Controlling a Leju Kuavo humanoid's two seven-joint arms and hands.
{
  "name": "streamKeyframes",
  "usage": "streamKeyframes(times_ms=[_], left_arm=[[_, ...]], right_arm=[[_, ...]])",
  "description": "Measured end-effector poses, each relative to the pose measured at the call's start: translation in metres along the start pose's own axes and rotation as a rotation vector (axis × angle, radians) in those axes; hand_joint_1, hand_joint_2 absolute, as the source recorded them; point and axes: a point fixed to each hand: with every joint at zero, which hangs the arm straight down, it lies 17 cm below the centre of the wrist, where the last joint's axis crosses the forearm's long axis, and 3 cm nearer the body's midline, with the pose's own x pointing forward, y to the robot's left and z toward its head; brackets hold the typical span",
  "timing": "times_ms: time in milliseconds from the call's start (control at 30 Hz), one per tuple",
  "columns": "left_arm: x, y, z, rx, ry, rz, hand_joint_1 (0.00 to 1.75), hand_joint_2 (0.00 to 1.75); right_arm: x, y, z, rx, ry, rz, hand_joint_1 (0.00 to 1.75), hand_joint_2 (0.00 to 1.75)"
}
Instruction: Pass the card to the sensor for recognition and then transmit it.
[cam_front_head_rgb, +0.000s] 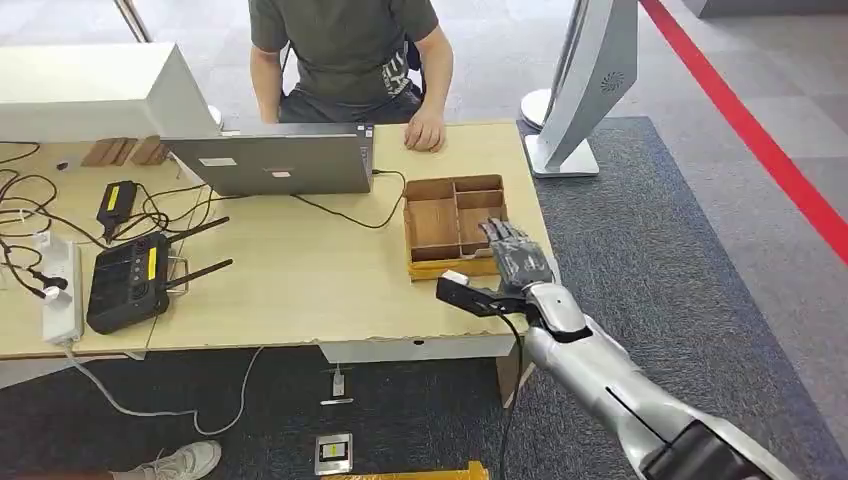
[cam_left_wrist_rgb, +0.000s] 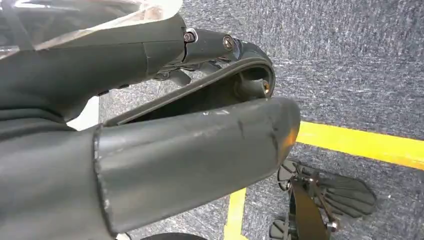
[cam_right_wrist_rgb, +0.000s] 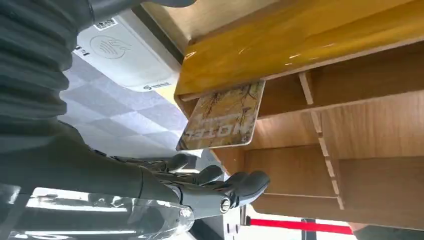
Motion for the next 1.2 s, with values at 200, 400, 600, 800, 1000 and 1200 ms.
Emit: streamKeyframes(times_ms=[200, 400, 600, 800, 1000, 1200], left_arm=[[0.0, -0.001, 0.0, -0.008, -0.002, -0.004, 0.0, 0.0], [0.0, -0.002, 0.0, -0.009, -0.003, -0.005, 0.0, 0.0], [0.001, -0.003, 0.0, -0.016, -0.008, -0.02, 0.0, 0.0], [0.001, -0.003, 0.0, -0.016, -0.008, -0.02, 0.0, 0.0], [0.001, -0.003, 0.0, -0.016, -0.008, -0.02, 0.0, 0.0], [0.001, -0.003, 0.001, -0.019, -0.007, -0.023, 0.0, 0.0]], right_arm=[[-0.016, 0.001, 0.001, 0.014, 0.036, 0.026, 0.0, 1.75], [-0.018, 0.001, 0.001, 0.012, 0.041, 0.028, 0.0, 1.75], [-0.024, 0.001, 0.003, 0.011, 0.052, 0.037, 0.0, 1.75], [-0.026, -0.001, 0.003, 0.006, 0.053, 0.048, 1.52, 1.75], [-0.027, 0.003, 0.005, 0.019, 0.054, 0.05, 1.75, 1.75], [-0.027, 0.008, 0.007, 0.031, 0.057, 0.051, 1.75, 1.75]])
